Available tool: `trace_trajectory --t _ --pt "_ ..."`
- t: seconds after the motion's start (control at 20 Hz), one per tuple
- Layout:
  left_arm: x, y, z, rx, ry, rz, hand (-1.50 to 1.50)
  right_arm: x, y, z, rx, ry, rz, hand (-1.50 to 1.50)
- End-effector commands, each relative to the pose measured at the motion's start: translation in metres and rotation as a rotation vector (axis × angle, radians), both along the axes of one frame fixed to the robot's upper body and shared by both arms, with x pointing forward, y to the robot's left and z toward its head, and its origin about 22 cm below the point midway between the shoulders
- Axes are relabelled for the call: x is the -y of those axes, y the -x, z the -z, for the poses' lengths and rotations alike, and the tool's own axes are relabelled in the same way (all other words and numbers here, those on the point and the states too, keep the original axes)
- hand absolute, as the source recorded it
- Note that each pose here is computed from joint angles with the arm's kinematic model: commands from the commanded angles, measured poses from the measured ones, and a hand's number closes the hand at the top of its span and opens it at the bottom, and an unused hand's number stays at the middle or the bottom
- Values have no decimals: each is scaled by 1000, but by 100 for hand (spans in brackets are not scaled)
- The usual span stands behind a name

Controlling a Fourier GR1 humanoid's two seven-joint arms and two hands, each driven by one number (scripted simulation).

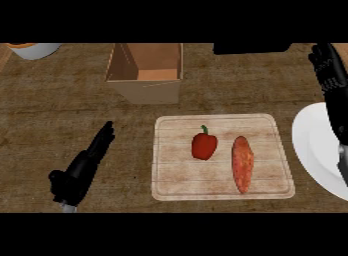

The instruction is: Pick the sweet potato from the cutting board and place it in the cardboard box

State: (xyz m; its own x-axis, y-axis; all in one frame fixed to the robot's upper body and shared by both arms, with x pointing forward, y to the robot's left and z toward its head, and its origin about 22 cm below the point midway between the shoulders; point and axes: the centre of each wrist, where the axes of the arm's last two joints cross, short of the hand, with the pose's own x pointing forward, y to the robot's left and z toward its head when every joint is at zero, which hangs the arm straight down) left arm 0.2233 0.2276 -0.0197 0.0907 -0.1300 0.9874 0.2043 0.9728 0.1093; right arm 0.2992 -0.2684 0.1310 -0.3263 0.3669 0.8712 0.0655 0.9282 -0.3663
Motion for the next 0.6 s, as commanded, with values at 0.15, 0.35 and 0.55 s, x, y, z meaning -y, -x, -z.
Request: trace_trajectory --t 0.15,0.35,0.55 --pt "-81 -17 -29 74 -327 -283 0 -4 20 54 -214 -253 -190 -150" --pt "-107 -16 -27 49 -409 -360 0 21 25 27 -143 513 -318 -150" --pt "-127 -27 -42 37 -462 -447 0 37 71 131 -246 -15 -338 -150"
